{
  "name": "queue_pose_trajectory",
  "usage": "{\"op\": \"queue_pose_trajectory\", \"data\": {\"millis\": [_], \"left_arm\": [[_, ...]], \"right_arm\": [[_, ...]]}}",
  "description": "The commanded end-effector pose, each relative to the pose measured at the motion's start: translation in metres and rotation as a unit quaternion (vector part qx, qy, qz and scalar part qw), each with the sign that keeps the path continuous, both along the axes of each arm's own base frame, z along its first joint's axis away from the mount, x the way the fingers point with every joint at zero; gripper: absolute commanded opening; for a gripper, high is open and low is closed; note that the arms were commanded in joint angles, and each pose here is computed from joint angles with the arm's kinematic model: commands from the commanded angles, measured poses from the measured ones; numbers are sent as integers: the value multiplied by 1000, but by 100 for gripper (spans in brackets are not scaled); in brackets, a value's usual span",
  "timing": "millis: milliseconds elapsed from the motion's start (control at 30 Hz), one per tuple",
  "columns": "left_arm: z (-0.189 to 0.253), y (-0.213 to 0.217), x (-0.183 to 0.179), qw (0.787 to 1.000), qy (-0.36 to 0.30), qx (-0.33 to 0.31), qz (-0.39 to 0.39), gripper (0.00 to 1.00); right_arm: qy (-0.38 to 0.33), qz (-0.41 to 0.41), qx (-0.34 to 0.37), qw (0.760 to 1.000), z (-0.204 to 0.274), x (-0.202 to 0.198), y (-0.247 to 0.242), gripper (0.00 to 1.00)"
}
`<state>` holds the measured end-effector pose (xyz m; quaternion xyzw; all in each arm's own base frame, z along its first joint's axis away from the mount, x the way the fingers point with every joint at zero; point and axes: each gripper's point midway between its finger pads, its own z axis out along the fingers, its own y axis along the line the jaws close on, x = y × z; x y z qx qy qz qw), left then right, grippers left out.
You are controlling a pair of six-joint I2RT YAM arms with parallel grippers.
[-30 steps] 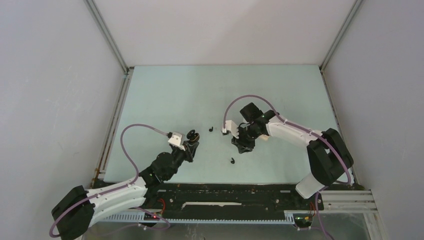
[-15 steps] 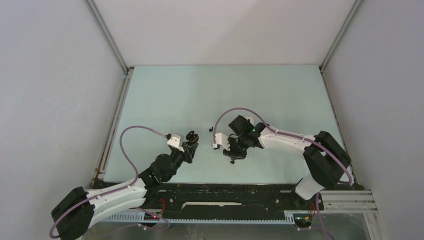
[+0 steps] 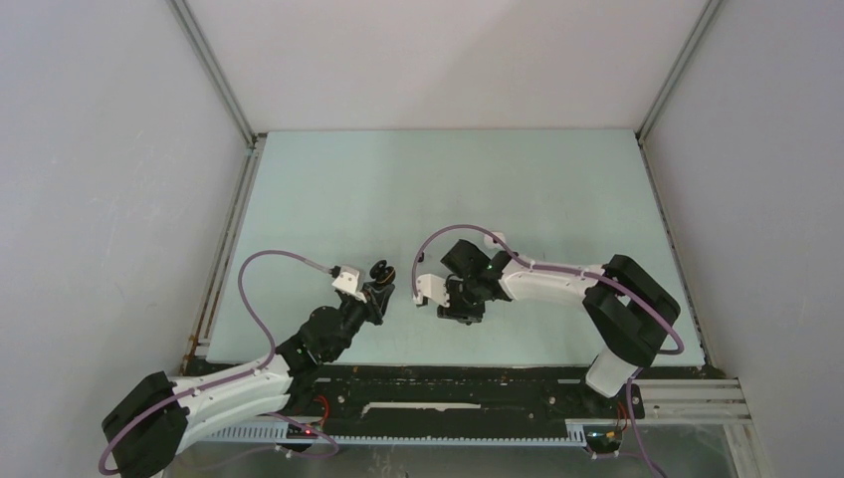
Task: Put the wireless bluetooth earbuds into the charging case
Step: Rotate the right earbud at the corner of the board.
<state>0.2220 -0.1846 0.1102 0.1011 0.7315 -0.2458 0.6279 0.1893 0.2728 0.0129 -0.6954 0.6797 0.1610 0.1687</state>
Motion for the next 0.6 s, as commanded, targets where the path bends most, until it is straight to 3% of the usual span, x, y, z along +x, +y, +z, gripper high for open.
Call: {"op": "queue_pose_trajectory", "data": {"millis": [0,400,567], "left_arm": [[10,0,2,1000,-16,-14,1,3],[10,0,2,1000,-17,-14,0,3],[10,1,2,1000,-17,-14,2,3]], "right_arm": [[-28,-20,-2,999,12,16,1,39],[55,-30,72,995,50,3,-13,44],[60,-29,68,995,48,4,-26,44]]}}
